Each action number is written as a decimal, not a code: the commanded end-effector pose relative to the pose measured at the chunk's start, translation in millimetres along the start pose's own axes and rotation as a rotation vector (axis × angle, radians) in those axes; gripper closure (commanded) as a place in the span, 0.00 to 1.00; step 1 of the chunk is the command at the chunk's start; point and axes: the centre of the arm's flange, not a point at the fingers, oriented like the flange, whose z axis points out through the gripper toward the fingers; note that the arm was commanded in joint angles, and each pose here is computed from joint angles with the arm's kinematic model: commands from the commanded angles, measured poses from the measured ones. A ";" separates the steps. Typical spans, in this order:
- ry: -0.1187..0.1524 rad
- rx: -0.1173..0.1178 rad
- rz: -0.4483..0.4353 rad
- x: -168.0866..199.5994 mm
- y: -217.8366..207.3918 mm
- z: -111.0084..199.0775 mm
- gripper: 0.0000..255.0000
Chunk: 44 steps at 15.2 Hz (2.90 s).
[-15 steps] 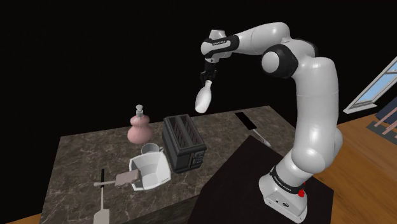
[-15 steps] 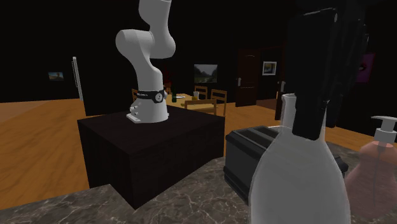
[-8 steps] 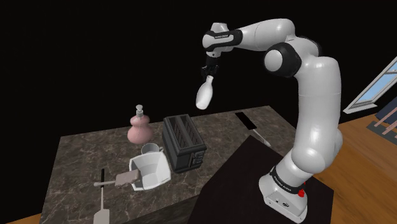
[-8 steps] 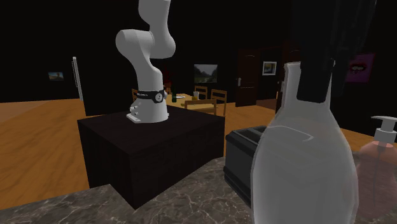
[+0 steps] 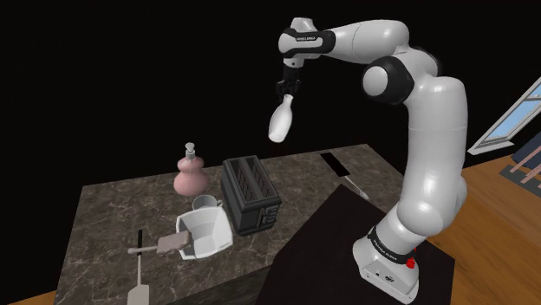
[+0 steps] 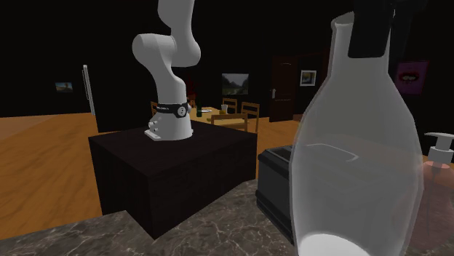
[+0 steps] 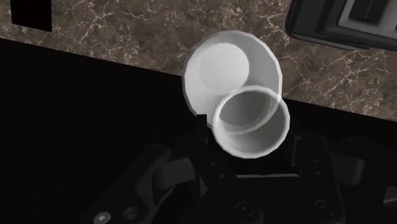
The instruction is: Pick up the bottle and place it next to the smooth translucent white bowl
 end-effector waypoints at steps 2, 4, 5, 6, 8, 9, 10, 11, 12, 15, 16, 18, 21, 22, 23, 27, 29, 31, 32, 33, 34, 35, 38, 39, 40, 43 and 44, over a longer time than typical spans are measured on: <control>0.000 0.000 0.000 -0.9 -1.1 -14.8 1.00; 0.000 0.000 0.000 -1.3 -1.1 -25.4 1.00; 0.000 0.000 0.000 -1.4 -1.1 -30.7 1.00; 0.000 0.000 0.000 -1.6 -1.0 -35.9 1.00; 0.000 0.000 0.000 -2.0 -1.0 -46.5 1.00; 0.000 0.000 0.000 -2.1 -0.9 -51.8 1.00; 0.000 0.000 0.000 -2.3 -0.9 -57.0 1.00; 0.000 0.000 0.000 -2.5 -0.9 -62.3 1.00; 0.000 0.000 0.000 -2.6 -0.8 -67.6 1.00; 0.000 0.000 0.000 -3.2 -0.8 -83.4 1.00; 0.000 0.000 0.000 -3.3 -0.7 -88.7 1.00; 0.000 0.000 0.000 -3.7 -0.7 -96.1 1.00; 0.000 0.000 0.000 -30.9 -29.4 -95.6 1.00; 0.000 0.000 0.000 -40.0 -38.9 -95.4 1.00; 0.000 0.000 0.000 -49.1 -48.5 -95.2 1.00; 0.000 0.000 0.000 -85.5 -86.7 -94.4 1.00; 0.000 0.000 0.000 -103.7 -105.8 -94.0 1.00; 0.000 0.000 0.000 -121.9 -125.0 -93.6 1.00; 0.000 0.000 0.000 -131.0 -134.5 -93.4 1.00; 0.000 0.000 0.000 -140.1 -144.1 -93.2 1.00; 0.000 0.000 0.000 -149.2 -153.6 -93.0 1.00; 0.000 0.000 0.000 -158.3 -163.2 -92.8 1.00; 0.000 0.000 0.000 -185.6 -191.9 -92.3 1.00; 0.000 0.000 0.000 -194.7 -201.4 -92.1 1.00; 0.000 0.000 0.000 -203.8 -211.0 -91.9 1.00; 0.000 0.000 0.000 -231.1 -239.7 -91.3 1.00; 0.000 0.000 0.000 -240.2 -249.2 -91.1 1.00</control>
